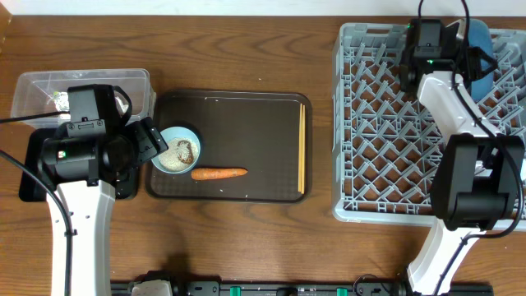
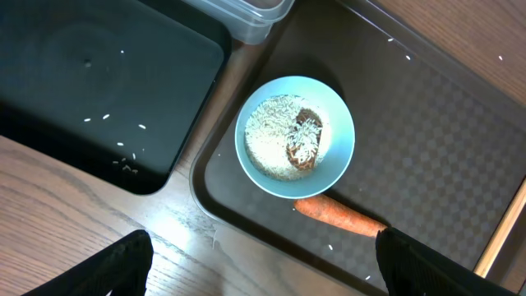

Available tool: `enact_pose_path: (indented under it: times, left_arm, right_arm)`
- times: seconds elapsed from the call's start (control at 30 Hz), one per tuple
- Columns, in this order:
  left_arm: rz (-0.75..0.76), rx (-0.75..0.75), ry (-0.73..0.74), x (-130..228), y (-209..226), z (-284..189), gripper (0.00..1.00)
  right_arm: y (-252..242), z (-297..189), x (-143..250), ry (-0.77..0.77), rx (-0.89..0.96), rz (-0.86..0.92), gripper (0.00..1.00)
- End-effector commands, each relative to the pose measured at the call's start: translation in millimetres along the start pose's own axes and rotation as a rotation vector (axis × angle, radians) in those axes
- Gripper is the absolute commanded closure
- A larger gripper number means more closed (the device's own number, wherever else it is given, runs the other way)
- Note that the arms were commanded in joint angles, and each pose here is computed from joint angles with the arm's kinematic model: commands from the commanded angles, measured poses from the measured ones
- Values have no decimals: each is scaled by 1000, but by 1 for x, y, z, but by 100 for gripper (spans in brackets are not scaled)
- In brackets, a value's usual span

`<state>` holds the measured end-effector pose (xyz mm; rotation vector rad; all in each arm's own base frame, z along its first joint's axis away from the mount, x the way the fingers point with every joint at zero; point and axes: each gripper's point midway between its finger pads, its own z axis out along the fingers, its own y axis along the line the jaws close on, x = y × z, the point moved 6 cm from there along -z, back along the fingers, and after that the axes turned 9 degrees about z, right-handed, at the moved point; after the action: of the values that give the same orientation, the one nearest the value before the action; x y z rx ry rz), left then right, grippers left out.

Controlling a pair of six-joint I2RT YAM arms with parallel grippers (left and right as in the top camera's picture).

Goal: Sort waste into correct bins and load items into the dishwasher rack
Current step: 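Stand the blue plate upright in the rack's back right and release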

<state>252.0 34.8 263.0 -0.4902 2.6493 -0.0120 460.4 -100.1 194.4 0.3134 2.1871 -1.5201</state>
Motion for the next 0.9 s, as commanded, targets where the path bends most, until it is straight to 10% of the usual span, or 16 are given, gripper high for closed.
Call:
enact_pose_path:
  times: [0.0,0.5,0.87]
  left_arm:
    - [-18,-20,6,1,3,2,12]
    - [-18,-20,6,1,3,2,12]
    - [-18,-20,6,1,3,2,11]
  right_arm:
    - [-11,-31,-13,-65,-209,137,31]
    - [-41,-201,8,-161,-1315,86,18]
    - [21,-325,51,-43,-1501,-46,21]
